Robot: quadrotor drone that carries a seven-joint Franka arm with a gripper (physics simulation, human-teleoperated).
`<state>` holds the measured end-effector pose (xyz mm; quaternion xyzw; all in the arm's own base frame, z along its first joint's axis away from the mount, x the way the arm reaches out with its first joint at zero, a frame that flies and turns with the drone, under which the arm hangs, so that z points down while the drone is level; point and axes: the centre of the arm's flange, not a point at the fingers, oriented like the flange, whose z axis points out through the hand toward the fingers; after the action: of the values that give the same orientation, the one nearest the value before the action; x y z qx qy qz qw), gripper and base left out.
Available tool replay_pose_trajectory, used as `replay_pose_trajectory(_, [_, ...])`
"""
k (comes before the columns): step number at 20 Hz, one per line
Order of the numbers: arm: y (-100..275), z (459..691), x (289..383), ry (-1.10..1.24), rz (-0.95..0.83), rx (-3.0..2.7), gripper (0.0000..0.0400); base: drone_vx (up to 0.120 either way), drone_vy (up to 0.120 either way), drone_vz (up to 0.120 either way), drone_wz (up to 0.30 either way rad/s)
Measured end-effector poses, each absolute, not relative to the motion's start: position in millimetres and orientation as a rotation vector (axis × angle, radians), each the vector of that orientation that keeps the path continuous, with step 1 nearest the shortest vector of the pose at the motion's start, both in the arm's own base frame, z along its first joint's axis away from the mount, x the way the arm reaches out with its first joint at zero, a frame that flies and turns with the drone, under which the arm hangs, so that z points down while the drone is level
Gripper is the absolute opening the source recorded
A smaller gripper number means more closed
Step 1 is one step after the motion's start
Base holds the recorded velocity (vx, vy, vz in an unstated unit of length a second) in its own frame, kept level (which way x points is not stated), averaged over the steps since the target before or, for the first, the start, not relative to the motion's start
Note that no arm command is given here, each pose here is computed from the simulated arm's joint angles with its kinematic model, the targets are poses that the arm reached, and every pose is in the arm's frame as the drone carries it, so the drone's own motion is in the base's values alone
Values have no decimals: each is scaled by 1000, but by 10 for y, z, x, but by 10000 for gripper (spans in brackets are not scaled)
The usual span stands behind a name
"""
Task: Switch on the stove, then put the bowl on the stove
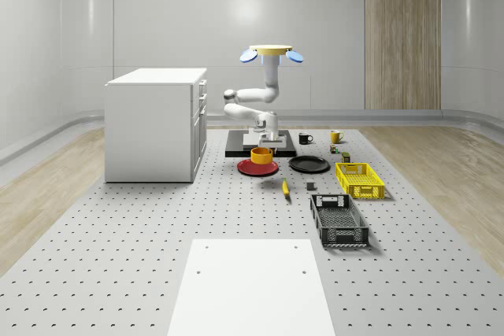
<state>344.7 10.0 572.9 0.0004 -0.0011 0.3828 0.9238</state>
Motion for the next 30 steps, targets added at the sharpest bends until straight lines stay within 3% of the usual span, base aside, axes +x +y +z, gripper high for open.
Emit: replay_pose_trajectory(30, [100, 5728, 3447, -2, 786, 1, 100, -120, 5, 0, 0])
